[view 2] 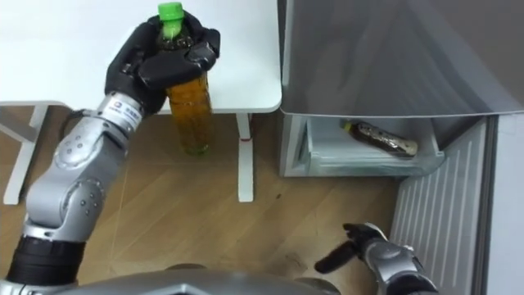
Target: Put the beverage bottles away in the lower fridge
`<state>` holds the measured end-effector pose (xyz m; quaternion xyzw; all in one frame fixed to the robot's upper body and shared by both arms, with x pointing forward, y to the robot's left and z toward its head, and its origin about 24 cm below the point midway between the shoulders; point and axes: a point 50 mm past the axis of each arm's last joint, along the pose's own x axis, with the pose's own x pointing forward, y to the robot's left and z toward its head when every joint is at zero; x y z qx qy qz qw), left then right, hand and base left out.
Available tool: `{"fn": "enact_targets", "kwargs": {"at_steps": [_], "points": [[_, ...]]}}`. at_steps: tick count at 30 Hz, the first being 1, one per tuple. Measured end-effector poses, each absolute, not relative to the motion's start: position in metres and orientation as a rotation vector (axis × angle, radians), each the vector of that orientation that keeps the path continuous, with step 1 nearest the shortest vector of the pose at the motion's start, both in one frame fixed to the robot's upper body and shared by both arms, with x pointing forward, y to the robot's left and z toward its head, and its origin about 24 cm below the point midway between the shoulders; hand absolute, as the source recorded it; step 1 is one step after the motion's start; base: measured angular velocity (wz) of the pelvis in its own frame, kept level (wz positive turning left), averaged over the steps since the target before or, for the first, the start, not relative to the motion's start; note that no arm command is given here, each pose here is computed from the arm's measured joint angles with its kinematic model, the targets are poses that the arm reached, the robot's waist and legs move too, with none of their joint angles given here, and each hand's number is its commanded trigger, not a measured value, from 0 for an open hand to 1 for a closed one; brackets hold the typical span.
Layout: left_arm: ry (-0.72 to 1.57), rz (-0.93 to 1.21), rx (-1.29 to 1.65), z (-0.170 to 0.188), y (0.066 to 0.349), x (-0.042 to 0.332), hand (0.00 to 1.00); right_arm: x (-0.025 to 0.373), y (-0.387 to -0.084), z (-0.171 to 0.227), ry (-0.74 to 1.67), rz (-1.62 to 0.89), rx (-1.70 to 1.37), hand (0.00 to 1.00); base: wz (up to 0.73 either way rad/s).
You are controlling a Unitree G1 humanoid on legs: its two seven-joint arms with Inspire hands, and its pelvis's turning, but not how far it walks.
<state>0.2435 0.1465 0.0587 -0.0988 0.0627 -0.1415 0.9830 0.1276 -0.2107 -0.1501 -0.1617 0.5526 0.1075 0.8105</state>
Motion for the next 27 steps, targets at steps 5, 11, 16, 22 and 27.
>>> {"fn": "enact_targets", "kwargs": {"at_steps": [5, 11, 16, 22, 27], "points": [[0.151, -0.307, -0.195, 0.052, 0.148, 0.236, 1.0, 0.133, -0.199, -0.149, 1.153, 0.302, -0.316, 0.0, 0.04], [0.197, -0.353, -0.196, 0.041, 0.142, 0.228, 1.0, 0.159, -0.183, -0.133, 1.019, 0.391, -0.308, 0.0, 0.0], [0.22, -0.364, -0.201, 0.036, 0.141, 0.222, 1.0, 0.174, -0.169, -0.116, 0.904, 0.458, -0.305, 0.0, 0.01], [0.219, -0.364, -0.129, 0.034, 0.143, 0.221, 1.0, 0.183, -0.152, -0.101, 0.811, 0.556, -0.233, 0.0, 0.0], [0.209, -0.387, -0.089, 0.033, 0.143, 0.218, 1.0, 0.181, -0.147, -0.095, 0.788, 0.624, -0.202, 0.0, 0.03]]}}
